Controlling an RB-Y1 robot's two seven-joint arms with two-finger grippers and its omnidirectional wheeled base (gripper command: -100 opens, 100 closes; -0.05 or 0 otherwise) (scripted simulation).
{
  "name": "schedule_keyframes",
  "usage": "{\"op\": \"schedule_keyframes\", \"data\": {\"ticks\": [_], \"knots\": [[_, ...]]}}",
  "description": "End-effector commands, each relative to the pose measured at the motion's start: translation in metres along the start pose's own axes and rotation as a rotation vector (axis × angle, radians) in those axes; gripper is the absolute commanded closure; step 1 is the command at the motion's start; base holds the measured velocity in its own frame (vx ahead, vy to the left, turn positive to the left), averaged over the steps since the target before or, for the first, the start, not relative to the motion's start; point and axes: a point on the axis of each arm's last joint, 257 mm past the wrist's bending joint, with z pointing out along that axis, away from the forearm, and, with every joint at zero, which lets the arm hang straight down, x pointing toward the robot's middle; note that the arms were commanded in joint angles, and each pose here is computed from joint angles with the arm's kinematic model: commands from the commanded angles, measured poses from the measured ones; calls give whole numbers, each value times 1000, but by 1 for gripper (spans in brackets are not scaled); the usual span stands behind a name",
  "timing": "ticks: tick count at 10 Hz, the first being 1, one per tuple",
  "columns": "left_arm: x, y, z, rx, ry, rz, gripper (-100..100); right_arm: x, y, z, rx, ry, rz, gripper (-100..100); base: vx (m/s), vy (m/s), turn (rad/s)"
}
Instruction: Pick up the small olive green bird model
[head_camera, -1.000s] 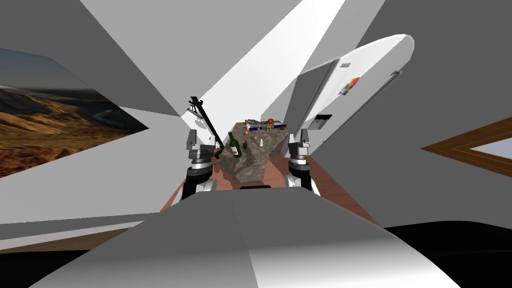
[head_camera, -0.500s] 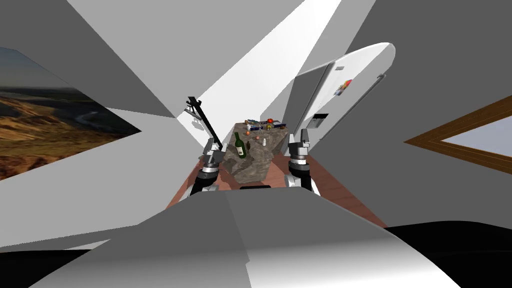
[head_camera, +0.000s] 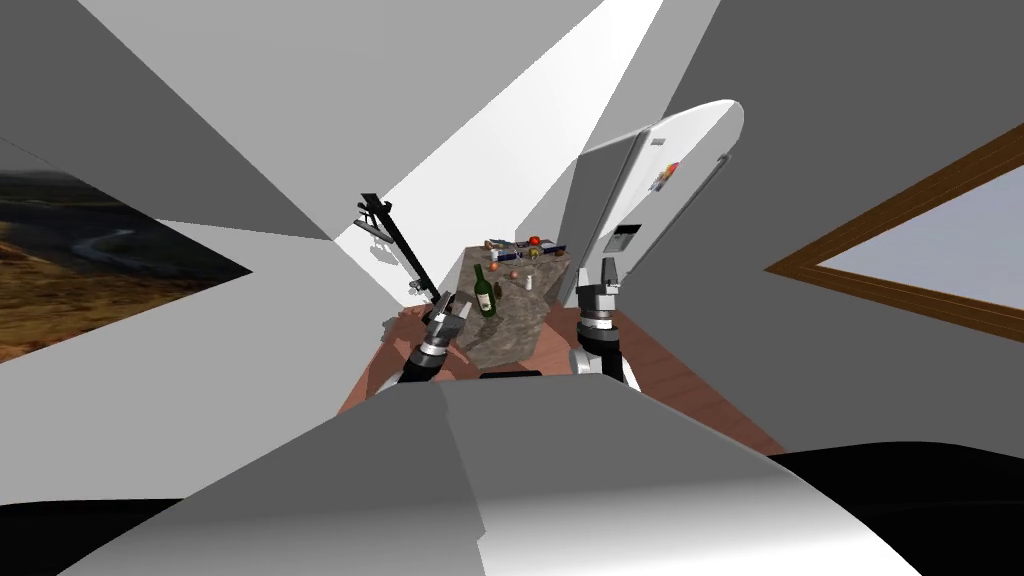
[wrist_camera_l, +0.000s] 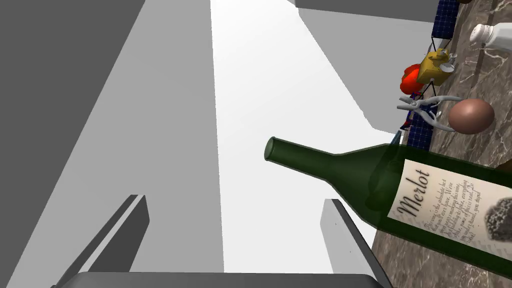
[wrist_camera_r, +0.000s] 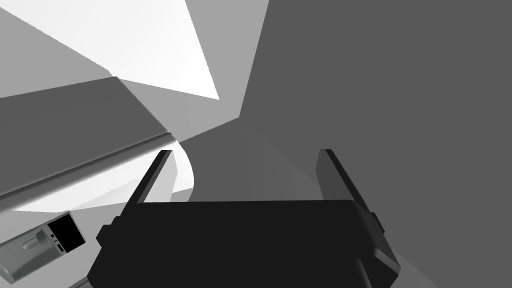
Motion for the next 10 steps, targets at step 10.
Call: {"op": "schedule_keyframes", "data": {"ticks": [10], "knots": [[44,127,-112,-443,181,-325,-100,0,0,0,0,0,0,0,-25,95,-206]]}}
